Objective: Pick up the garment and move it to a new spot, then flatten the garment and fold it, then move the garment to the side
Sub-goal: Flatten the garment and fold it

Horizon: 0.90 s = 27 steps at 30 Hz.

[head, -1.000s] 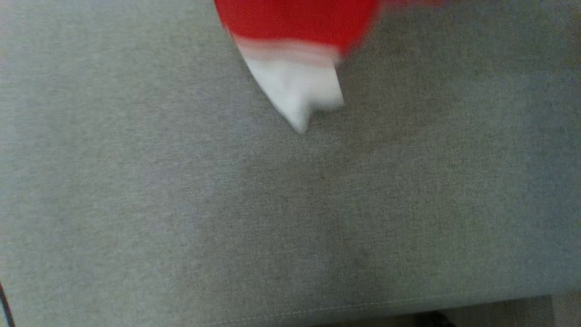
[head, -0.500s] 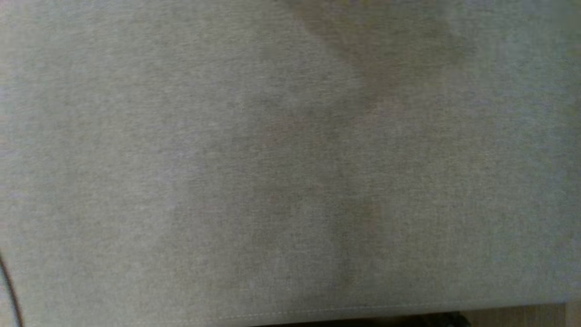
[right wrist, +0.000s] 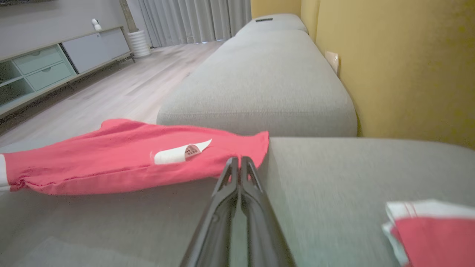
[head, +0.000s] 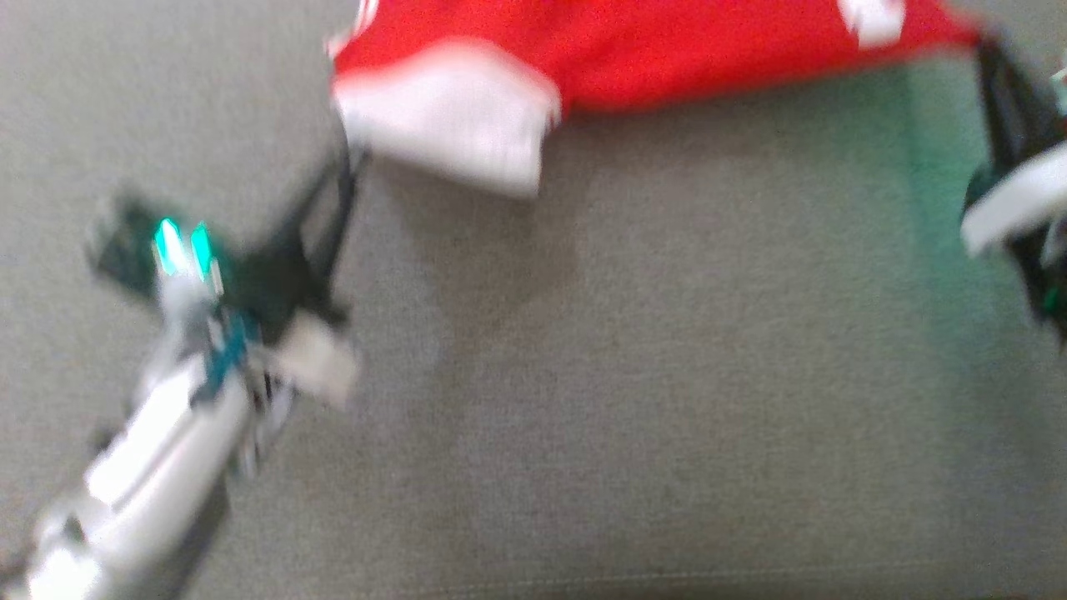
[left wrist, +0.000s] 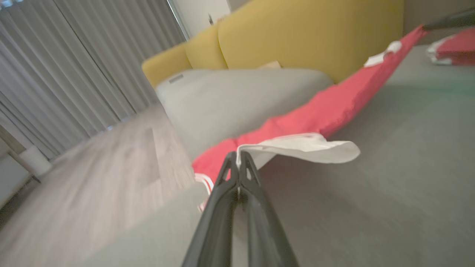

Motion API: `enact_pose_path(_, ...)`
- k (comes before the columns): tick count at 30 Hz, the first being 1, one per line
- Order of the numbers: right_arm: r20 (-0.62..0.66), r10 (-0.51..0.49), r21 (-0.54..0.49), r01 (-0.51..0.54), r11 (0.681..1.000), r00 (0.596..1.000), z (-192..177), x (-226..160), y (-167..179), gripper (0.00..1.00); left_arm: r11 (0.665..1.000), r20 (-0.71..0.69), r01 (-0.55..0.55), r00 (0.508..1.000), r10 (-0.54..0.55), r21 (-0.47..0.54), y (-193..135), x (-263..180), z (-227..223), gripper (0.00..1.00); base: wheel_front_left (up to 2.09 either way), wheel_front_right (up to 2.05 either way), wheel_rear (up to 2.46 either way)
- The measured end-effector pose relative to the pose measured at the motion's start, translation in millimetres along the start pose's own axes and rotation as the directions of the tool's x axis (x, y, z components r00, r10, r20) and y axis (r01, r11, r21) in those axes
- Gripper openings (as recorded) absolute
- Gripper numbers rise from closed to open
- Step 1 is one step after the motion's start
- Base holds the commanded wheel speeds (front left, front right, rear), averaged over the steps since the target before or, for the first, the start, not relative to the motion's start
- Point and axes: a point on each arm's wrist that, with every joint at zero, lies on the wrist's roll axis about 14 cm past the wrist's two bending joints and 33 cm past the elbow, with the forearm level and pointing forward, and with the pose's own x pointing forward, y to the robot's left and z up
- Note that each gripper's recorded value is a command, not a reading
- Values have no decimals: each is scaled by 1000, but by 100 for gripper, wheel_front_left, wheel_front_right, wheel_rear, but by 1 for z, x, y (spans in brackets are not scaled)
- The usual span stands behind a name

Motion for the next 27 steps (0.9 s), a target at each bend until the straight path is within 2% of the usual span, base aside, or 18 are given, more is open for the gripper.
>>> enact_pose_path(3,-38,-14,26,15,1000,999,-18,-37,3,0,998,-95,7,995,-13,-57,-24,-48,-18,0,0,0,0)
enact_pose_path(10,2,-51,82,50,995,999,-16,-87,5,0,980,-129,-140,984,122,-140,-22,-102,-9,0,0,0,0)
enact_pose_path(15,14,-90,113,88,990,996,-26,-122,0,0,968,-157,-179,976,152,-176,-35,-138,-7,0,0,0,0)
enact_pose_path(20,-50,-86,120,91,989,995,-61,-151,8,0,959,-173,-208,969,176,-191,-43,-157,-6,0,0,0,0)
enact_pose_path(27,-35,-91,108,94,990,995,-59,-154,6,0,959,-196,-193,969,153,-208,-50,-157,-12,0,0,0,0)
